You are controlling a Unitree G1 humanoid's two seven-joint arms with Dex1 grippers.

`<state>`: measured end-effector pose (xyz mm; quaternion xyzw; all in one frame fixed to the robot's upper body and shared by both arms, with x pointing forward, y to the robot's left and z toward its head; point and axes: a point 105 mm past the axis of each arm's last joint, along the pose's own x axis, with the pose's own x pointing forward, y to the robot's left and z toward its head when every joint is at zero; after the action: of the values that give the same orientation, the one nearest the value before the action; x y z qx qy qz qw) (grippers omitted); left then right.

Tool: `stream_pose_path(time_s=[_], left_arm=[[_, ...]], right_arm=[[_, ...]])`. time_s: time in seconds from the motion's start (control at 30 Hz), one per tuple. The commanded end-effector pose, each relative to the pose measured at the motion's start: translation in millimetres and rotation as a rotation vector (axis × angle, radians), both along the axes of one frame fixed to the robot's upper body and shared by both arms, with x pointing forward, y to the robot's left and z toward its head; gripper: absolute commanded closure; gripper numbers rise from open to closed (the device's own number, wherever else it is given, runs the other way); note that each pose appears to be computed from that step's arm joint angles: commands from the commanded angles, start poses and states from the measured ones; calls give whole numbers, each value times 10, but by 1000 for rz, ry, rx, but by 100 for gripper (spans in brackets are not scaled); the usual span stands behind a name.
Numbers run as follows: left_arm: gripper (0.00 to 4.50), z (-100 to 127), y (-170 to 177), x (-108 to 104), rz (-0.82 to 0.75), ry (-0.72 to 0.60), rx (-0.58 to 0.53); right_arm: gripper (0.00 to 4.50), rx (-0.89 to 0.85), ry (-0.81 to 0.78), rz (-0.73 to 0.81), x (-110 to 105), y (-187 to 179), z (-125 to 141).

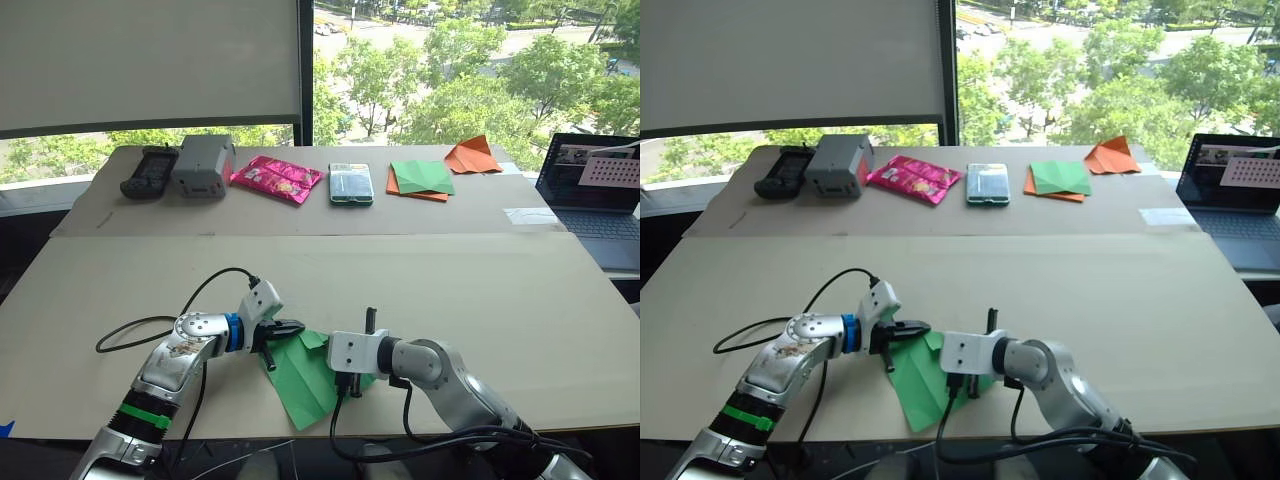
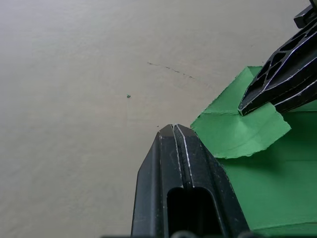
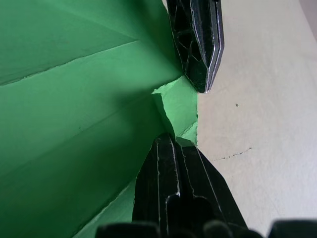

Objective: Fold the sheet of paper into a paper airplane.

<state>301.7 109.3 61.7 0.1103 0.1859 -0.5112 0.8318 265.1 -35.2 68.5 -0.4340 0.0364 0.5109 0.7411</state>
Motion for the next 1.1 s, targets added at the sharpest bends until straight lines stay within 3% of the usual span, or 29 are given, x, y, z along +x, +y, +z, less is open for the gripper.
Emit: stream_pose_path(time_s=[0.03, 0.33, 0.47, 0.57, 0.73, 0.97, 1.1], left_arm=[[450, -52, -14, -35, -35, -19, 49], [450, -259, 47, -73, -62, 25, 163], [450, -275, 46, -91, -76, 27, 165], [450, -270, 29, -91, -82, 28, 159], [450, -268, 19, -75, -82, 24, 157], [450, -264, 14, -61, -79, 20, 151], [450, -262, 10, -63, -76, 19, 147]], right_arm=[[445, 0, 4, -15, -2, -14, 4], [445, 31, -10, -37, 28, -6, 98], [328, 114, 42, -69, 14, -14, 204], [221, 271, 129, -95, -14, 2, 396], [221, 448, 225, -105, 25, 33, 658], [443, 442, 301, -151, 210, 149, 509], [447, 398, 330, -166, 232, 219, 321]])
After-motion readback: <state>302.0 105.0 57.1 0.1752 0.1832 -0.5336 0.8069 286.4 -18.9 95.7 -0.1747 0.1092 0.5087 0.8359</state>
